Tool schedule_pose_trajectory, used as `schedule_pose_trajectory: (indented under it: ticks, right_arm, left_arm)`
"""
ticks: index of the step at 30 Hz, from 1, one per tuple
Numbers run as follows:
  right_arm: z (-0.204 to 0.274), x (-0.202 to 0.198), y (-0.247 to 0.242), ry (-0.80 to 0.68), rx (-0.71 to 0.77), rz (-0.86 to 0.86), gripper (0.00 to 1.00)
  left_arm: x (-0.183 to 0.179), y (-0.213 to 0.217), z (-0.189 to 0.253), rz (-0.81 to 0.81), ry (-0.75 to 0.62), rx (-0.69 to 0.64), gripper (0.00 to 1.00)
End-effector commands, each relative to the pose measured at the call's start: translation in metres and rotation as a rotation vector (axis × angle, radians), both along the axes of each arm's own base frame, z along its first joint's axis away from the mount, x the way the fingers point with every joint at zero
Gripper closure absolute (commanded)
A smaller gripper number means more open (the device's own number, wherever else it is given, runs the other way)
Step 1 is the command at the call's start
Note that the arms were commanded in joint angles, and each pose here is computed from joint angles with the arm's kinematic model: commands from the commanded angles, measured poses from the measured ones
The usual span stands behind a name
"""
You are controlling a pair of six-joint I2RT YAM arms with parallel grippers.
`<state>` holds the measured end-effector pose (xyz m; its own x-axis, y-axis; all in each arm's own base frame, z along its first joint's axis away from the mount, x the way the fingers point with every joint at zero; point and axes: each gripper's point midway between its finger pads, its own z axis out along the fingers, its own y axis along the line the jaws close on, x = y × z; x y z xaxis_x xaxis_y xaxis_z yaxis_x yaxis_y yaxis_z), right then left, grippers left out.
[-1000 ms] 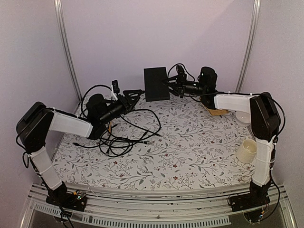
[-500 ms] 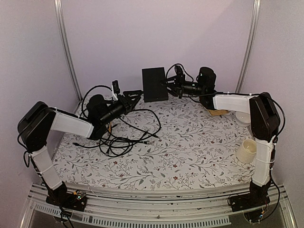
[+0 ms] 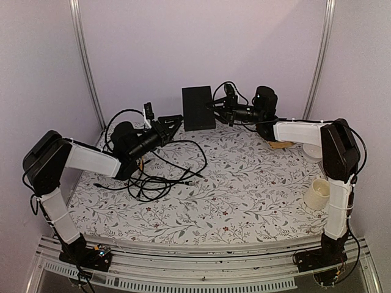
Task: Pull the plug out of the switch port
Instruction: Pull the connector from the switch port.
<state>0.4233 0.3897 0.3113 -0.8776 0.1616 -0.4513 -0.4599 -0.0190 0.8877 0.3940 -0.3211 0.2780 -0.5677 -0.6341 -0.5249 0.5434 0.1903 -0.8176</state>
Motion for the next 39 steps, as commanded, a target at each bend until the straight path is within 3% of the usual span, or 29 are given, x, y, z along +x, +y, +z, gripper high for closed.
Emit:
schedule_pose_trajectory:
  ticks: [1, 39]
  right_arm:
    - [0.056, -0.021, -0.003, -0.142, 0.084, 0.013, 0.98]
    - [0.048, -0.023, 0.007, -0.115, 0.111, 0.057, 0.98]
  left_arm:
    - [-0.01, -0.008, 0.023, -0.036, -0.069, -0.043, 0.56]
    - [-0.015, -0.013, 0.037, -0.094, -0.1, -0.102, 0.77]
